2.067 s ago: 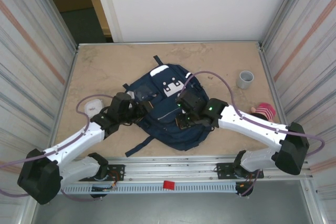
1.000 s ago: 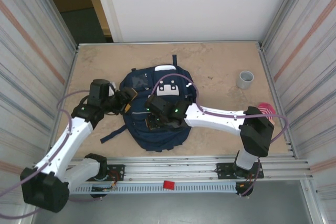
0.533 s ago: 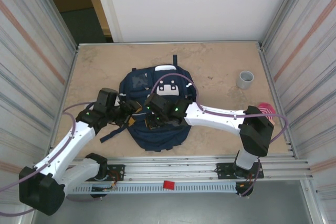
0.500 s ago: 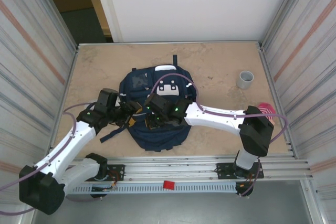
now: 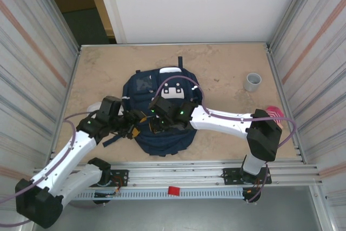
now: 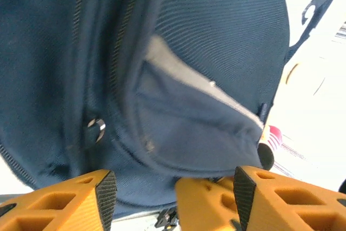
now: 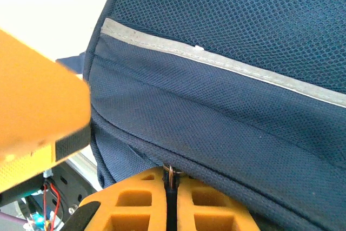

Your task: Pack the student bag

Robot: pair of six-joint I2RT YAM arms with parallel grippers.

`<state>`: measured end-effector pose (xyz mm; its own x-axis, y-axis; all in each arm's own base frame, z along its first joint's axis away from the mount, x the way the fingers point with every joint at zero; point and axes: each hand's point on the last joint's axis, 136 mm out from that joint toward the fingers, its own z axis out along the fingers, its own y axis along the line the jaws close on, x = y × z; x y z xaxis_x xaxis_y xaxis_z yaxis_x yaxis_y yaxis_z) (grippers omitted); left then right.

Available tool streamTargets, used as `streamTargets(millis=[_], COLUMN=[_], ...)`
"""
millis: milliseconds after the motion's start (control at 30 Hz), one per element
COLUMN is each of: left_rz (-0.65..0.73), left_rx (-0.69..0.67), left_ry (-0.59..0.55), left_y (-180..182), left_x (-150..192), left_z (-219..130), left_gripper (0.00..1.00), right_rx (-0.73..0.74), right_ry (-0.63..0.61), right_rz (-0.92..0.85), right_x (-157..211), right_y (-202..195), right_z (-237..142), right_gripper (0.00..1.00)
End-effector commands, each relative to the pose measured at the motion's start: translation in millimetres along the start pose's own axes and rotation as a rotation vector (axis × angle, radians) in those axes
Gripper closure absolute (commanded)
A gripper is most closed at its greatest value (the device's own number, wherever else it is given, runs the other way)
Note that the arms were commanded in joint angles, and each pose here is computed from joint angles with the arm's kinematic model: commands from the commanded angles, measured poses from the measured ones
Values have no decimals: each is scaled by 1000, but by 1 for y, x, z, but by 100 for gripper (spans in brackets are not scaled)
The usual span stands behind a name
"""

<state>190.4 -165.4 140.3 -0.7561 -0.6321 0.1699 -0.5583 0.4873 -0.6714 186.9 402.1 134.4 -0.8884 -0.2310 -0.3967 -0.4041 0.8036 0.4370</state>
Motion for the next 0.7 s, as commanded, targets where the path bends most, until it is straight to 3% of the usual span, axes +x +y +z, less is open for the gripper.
streamTargets(millis=[0, 433, 533, 667], left_rz=[-92, -84, -94, -97], left_rx=[-55, -23, -19, -44], left_ry=[51, -4, -34, -83], left_y=[24, -2, 0, 12], left_x=[10, -21, -31, -44], left_z=[7, 21, 15, 2], left_gripper=[40, 55, 64, 84], right_rx=[-72, -74, -74, -82], right_ry=[-72, -66, -48, -14], right_rz=[-27, -53, -51, -46], right_x=[-23, -17, -12, -6], right_y=[22, 20, 14, 1], right_z=[-9, -14, -15, -20], right_gripper=[100, 100, 100, 100])
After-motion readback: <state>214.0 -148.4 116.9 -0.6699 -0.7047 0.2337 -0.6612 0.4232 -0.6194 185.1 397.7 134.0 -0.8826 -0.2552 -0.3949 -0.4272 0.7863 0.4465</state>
